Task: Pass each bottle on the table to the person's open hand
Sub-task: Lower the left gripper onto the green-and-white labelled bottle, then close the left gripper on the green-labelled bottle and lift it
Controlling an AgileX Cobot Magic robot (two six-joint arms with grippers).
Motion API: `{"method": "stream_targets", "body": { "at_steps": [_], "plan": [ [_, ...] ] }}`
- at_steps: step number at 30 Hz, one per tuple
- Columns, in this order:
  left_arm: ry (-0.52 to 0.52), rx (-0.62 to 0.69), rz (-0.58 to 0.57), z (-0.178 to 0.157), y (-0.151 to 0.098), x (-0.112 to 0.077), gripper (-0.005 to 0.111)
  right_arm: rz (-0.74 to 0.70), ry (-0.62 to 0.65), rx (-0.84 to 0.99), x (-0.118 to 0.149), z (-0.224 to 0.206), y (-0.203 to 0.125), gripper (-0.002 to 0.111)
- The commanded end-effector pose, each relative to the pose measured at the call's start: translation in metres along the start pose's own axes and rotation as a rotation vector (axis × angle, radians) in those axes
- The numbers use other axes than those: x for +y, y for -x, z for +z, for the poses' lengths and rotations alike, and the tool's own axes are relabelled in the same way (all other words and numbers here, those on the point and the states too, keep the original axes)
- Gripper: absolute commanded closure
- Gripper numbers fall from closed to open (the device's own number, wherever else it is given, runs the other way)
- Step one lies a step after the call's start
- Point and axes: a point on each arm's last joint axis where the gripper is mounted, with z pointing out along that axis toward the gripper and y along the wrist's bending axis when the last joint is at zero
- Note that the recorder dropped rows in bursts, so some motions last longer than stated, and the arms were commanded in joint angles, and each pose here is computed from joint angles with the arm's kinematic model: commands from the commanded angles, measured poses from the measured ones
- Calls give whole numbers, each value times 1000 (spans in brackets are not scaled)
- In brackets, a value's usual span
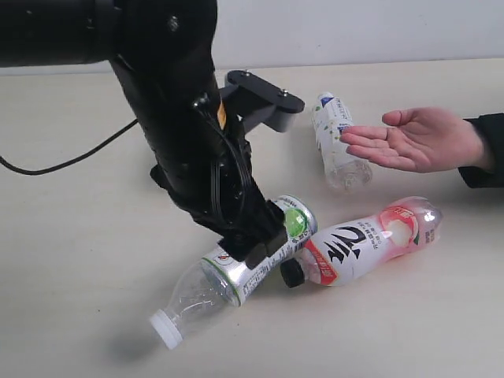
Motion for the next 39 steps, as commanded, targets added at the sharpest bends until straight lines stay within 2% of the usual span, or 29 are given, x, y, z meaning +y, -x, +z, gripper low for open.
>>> {"method": "stream_targets", "body": {
  "at_steps": [1, 5, 11, 14, 25, 36, 39],
  "plan": [
    [6, 17, 8, 16, 7, -2, 14, 0, -3, -11, 0, 0, 0, 108],
    [7, 58, 5, 34, 9, -1, 22, 0, -3, -11, 0, 0, 0, 108],
    [15, 71, 61, 56, 14, -1, 21, 0, -3, -11, 0, 0, 0, 108],
    [52, 83, 79, 66, 16, 3, 21, 0, -3, -11, 0, 0, 0, 108],
    [69, 158, 88, 99, 15, 7, 21, 0, -3, -11, 0, 0, 0, 108],
    [73, 162, 35, 106, 15, 7, 22, 0, -3, -11, 0, 0, 0, 108],
    [74, 162, 27, 106, 15, 7, 28, 0, -3, -11, 0, 0, 0, 108]
  ]
}}
